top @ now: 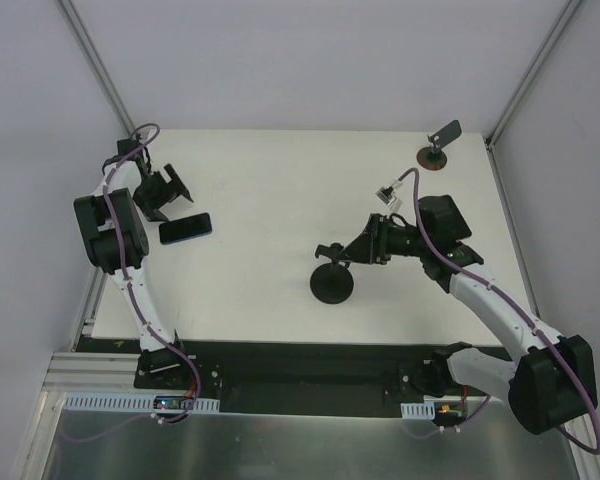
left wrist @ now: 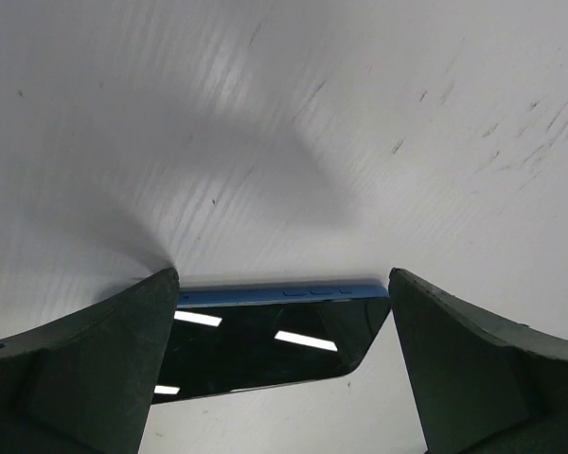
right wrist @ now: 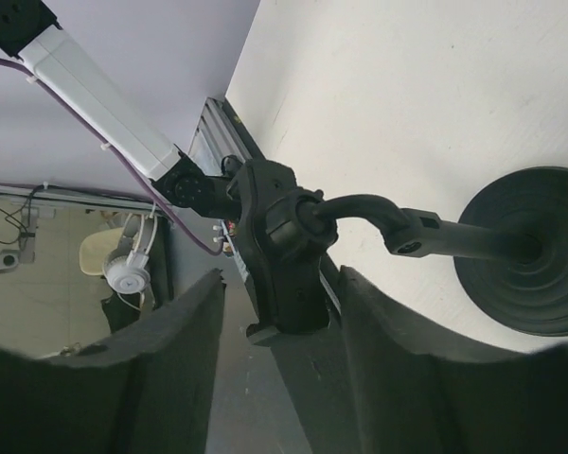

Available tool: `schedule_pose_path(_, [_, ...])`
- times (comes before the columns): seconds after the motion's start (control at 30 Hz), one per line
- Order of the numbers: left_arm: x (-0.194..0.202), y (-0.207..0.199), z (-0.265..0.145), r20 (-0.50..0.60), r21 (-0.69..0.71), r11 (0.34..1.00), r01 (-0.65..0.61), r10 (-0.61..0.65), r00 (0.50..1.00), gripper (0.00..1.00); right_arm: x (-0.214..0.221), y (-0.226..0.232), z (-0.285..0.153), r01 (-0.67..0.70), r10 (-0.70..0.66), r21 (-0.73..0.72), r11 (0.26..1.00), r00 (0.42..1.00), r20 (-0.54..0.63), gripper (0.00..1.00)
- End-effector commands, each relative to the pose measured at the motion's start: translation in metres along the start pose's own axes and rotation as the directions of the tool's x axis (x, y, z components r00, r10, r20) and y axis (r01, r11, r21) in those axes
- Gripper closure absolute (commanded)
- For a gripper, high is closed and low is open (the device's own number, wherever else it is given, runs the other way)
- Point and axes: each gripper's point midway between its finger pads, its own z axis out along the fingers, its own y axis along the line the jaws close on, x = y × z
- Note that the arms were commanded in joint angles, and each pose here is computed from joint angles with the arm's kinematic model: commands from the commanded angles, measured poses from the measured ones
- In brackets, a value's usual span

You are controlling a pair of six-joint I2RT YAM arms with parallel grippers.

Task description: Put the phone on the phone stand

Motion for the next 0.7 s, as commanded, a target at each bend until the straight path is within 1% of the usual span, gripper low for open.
schedule_pose_path(0.0, [0.042, 0.011, -0.018, -0.079, -0.054, 0.998, 0.023, -0.027, 0.996, 0.08, -0.027, 0.02, -0.012, 0.15, -0.149, -0.017, 0.989, 0.987, 0.056, 0.3])
schedule_pose_path(0.03, [0.049, 0.009, -0.02, -0.088, -0.048, 0.999, 0.025, -0.029, 0.996, 0.08, -0.02, 0.014, -0.016, 0.111, -0.112, 0.021, 0.994, 0.993, 0.033, 0.24])
schedule_pose_path(0.07, [0.058, 0.01, -0.026, -0.091, -0.055, 0.998, 0.024, -0.029, 0.995, 0.08, -0.022, 0.012, -0.019, 0.106, -0.108, 0.048, 0.993, 0.993, 0.036, 0.19])
schedule_pose_path(0.1, [0.065, 0.007, -0.028, -0.096, -0.055, 0.998, 0.008, -0.014, 0.995, 0.08, -0.027, 0.007, -0.022, 0.129, -0.135, 0.102, 0.986, 0.989, 0.052, 0.1])
schedule_pose_path(0.13, [0.07, 0.006, -0.03, -0.097, -0.059, 0.998, 0.001, -0.006, 0.995, 0.08, -0.021, 0.006, -0.027, 0.112, -0.118, 0.138, 0.984, 0.992, 0.036, 0.05])
schedule_pose_path(0.17, [0.079, 0.005, -0.036, -0.093, -0.06, 0.998, -0.002, -0.004, 0.996, 0.07, -0.021, 0.004, -0.031, 0.121, -0.129, 0.168, 0.978, 0.991, 0.037, 0.01])
schedule_pose_path(0.2, [0.083, 0.005, -0.038, -0.09, -0.065, 0.998, -0.003, -0.003, 0.996, 0.07, -0.023, -0.001, -0.035, 0.144, -0.158, 0.222, 0.964, 0.986, 0.045, 0.04])
schedule_pose_path(0.3, [0.1, 0.001, -0.045, -0.085, -0.054, 0.999, -0.009, 0.004, 0.996, 0.06, -0.023, -0.002, -0.053, 0.164, -0.188, 0.322, 0.932, 0.981, 0.045, 0.04])
schedule_pose_path(0.33, [0.107, -0.005, -0.046, -0.089, -0.049, 0.998, -0.03, 0.025, 0.996, 0.05, -0.021, 0.001, -0.06, 0.188, -0.212, 0.34, 0.921, 0.977, 0.033, 0.04])
schedule_pose_path(0.4, [0.119, -0.006, -0.049, -0.094, -0.054, 0.996, -0.075, 0.069, 0.993, 0.04, -0.019, 0.004, -0.066, 0.206, -0.231, 0.356, 0.911, 0.973, 0.029, 0.04])
schedule_pose_path(0.43, [0.121, -0.003, -0.05, -0.085, -0.082, 0.993, -0.089, 0.082, 0.993, 0.03, -0.017, 0.007, -0.069, 0.216, -0.244, 0.356, 0.909, 0.969, 0.034, 0.04])
schedule_pose_path(0.5, [0.131, -0.001, -0.051, -0.081, -0.12, 0.98, -0.159, 0.15, 0.985, 0.01, -0.015, 0.012, -0.071, 0.229, -0.258, 0.337, 0.913, 0.965, 0.045, 0.04])
schedule_pose_path(0.53, [0.129, 0.007, -0.051, -0.068, -0.179, 0.966, -0.185, 0.176, 0.982, 0.01, -0.015, 0.017, -0.072, 0.237, -0.271, 0.325, 0.916, 0.961, 0.062, 0.04])
schedule_pose_path(0.67, [0.136, 0.016, -0.049, -0.095, -0.26, 0.929, -0.263, 0.246, 0.965, 0.01, -0.01, 0.023, -0.072, 0.24, -0.271, 0.293, 0.925, 0.96, 0.07, 0.04])
